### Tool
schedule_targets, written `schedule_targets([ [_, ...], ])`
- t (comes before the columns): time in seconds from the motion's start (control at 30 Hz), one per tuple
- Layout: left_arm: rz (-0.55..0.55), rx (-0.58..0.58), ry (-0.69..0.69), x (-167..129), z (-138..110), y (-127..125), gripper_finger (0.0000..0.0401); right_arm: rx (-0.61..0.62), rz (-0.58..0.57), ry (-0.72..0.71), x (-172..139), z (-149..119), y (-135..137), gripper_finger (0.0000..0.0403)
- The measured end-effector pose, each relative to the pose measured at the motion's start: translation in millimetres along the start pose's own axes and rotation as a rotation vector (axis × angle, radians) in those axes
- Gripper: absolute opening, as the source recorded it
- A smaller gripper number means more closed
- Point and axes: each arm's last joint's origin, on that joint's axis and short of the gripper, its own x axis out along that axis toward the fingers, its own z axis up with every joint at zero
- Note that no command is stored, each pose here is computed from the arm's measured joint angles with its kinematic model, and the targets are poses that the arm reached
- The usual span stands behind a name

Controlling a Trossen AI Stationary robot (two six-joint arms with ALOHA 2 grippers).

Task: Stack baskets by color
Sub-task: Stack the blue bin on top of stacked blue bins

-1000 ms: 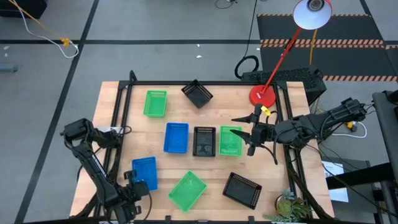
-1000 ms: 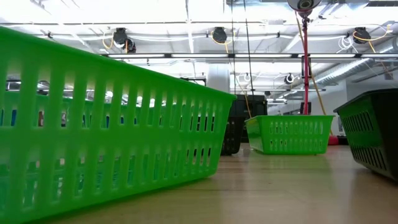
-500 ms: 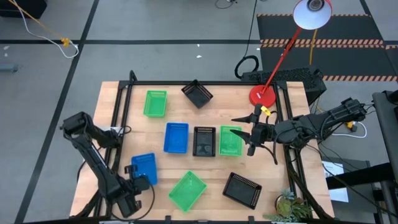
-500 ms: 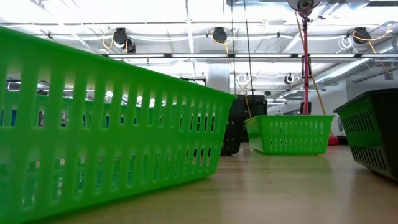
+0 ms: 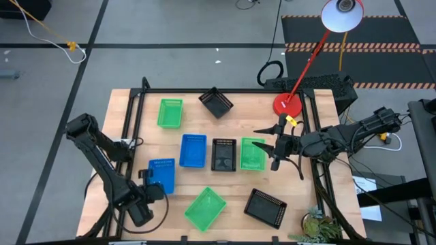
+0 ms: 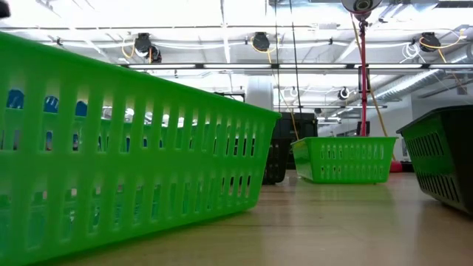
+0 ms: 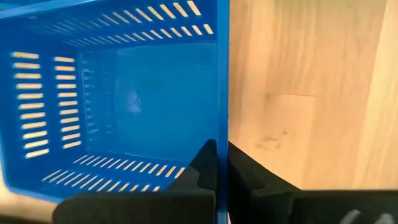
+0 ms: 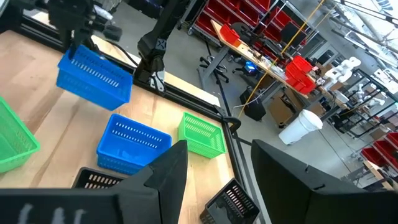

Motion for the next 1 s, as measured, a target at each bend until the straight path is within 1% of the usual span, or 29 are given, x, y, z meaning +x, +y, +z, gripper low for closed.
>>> schedule_targets([
  [0.17,0.07,0.032,-0.002,-19,12,11,0.0006,-0.002,0.001,0.003,0,0,0,0.0171],
  [0.4,0.115,0.131,-0.077,-42,33,22,0.0007,-0.002,0.001,0.003,0,0,0,0.0171],
  [0.53,0.169,0.158,-0.08,-50,43,34,0.0004,-0.002,0.001,0.003,0,0,0,0.0171],
  [0.7,0.203,0.19,-0.09,-56,56,48,0.0009,-0.002,0.001,0.003,0,0,0,0.0171],
  [0.87,0.231,0.213,-0.101,-59,70,62,0.0005,-0.003,0.001,0.003,0,0,0,0.0171],
  [1.0,0.252,0.221,-0.092,-58,76,72,0.0013,-0.005,0.002,0.003,0,0,0,0.0171],
])
